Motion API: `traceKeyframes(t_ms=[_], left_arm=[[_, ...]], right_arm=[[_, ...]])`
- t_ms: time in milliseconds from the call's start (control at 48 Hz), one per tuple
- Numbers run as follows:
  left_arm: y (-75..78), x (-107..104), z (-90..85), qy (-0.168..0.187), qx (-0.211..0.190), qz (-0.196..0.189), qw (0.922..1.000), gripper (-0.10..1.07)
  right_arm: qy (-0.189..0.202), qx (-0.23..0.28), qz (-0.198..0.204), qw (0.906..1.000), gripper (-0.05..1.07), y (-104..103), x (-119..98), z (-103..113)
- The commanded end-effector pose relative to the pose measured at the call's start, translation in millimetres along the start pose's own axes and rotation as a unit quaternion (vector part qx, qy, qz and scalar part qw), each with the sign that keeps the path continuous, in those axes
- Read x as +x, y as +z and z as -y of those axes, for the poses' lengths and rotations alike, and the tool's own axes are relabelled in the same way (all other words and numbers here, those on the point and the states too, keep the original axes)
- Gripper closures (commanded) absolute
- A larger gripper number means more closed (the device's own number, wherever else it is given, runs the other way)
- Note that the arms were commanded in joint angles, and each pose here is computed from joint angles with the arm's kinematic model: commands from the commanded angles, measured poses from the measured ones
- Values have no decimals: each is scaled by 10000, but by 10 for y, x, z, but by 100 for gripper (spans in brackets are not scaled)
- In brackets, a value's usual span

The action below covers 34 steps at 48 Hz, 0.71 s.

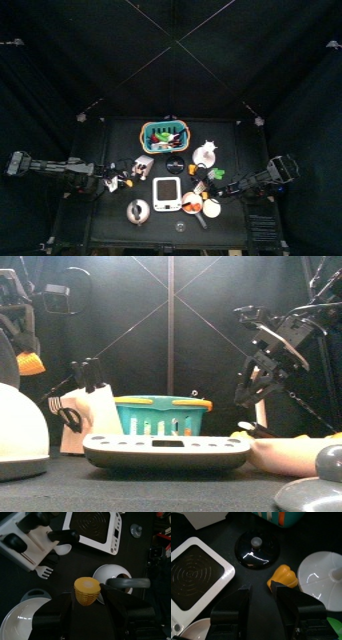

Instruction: Grab carrot bottom

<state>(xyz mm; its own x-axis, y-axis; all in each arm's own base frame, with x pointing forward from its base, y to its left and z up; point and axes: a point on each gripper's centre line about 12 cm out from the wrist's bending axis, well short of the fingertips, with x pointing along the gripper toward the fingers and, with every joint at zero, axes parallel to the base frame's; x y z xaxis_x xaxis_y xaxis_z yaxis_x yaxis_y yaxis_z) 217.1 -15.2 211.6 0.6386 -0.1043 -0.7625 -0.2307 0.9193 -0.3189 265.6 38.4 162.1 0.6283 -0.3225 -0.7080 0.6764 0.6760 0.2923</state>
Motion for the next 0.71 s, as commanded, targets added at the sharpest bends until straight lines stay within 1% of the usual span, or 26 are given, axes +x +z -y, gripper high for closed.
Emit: traceKeyframes(t_ms=[0,42,83,167,188,229,250,271,354,458,521,583,688], left_arm=[[110,-9,54,-57,65,124,9999,26],[115,-9,55,-59,71,147,9998,26],[139,-20,66,-75,74,190,9998,26],[202,-31,59,-22,224,373,9991,26],[216,-23,47,8,264,430,9987,26],[228,10,22,47,316,539,9980,26],[227,28,11,56,329,583,9977,26],[220,42,5,58,327,591,9977,26],[201,54,-1,56,331,590,9977,26],[196,56,-3,56,323,582,9978,26],[201,54,0,53,324,590,9977,26],[195,56,-2,52,317,582,9978,26],[190,57,-5,62,323,560,9979,26]], right_arm=[[312,332,-442,9980,28,-159,-152,-91],[256,444,-627,9967,28,-248,-167,-86],[158,738,-919,9929,28,-353,-202,-96],[-27,1323,-1373,9817,28,-478,-305,-133],[-128,1437,-1434,9791,28,-494,-323,-132],[-472,1681,-1540,9725,28,-522,-356,-125],[-668,1772,-1562,9694,28,-526,-360,-122],[-785,1824,-1555,9677,28,-516,-359,-124],[-992,1797,-1452,9679,28,-502,-317,-150],[-1266,1808,-1423,9649,28,-535,-132,-139],[-1467,1839,-1389,9620,27,-543,-45,-96],[-1604,1845,-1341,9603,26,-530,29,-63],[-1597,1733,-1238,9639,21,-496,85,-44]])
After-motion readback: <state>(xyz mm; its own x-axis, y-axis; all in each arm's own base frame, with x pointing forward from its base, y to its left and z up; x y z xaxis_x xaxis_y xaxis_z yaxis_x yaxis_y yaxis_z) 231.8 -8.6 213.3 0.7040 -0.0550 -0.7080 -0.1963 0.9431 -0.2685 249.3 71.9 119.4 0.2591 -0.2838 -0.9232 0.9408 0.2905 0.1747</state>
